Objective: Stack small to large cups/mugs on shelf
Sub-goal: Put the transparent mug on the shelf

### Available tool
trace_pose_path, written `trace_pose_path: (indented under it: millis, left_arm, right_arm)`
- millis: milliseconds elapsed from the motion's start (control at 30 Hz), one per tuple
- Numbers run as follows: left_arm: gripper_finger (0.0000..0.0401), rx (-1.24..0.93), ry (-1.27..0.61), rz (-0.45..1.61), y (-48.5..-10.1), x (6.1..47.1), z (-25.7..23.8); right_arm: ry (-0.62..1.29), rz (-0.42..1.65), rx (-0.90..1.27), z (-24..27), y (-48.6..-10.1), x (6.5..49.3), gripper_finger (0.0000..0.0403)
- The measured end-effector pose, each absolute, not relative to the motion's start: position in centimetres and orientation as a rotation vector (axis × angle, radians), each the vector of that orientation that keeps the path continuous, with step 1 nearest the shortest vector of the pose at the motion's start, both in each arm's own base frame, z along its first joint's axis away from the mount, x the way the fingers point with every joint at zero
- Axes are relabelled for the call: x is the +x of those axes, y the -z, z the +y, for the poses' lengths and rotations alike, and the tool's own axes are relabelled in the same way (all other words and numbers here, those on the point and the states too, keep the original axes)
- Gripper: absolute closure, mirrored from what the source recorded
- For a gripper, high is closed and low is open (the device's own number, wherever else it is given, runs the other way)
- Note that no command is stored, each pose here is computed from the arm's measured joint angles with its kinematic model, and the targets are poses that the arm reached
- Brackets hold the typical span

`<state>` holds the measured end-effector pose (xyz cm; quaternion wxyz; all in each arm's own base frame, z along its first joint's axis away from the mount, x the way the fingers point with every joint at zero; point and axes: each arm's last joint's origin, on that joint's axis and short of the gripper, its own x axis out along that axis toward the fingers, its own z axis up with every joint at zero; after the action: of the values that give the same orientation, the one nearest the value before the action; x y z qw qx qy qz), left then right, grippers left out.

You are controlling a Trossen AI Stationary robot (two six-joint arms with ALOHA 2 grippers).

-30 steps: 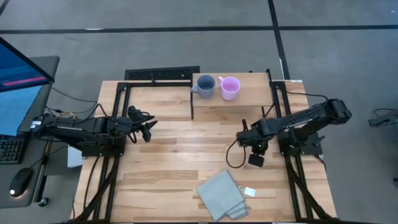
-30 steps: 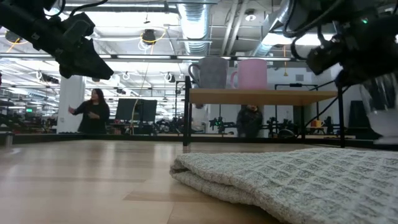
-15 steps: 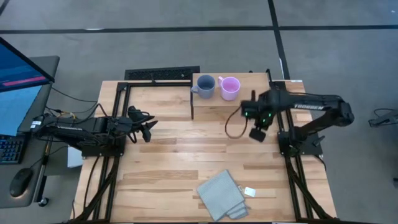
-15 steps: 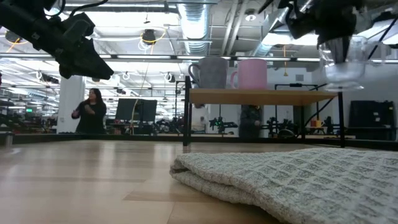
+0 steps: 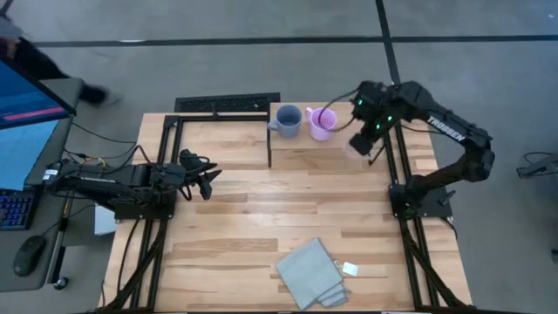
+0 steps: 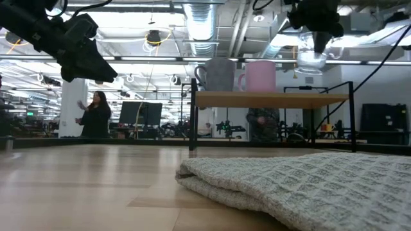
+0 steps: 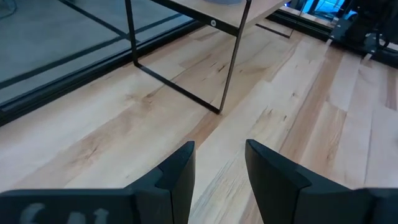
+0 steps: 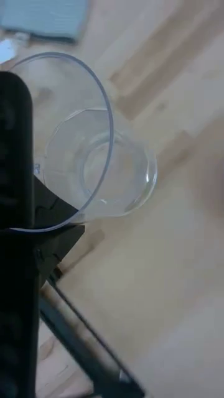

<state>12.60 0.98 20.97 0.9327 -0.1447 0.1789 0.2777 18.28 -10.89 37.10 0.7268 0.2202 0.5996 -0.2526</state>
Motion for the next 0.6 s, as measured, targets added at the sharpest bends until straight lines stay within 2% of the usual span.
trace_pose_path:
  millis: [400,600]
  left_arm:
    - [0.0269,-0.298,-0.562,0.368,-21.0,12.6,1.0]
    - [0.0269,-0.298,-0.562,0.368,-21.0,12.6,1.0]
  right_arm:
    - [0.72,1.205,0.528,-14.7,-39.7,15.3,0.04]
    - [0.729,1.226,0.522,-17.4,-39.7,16.2,0.04]
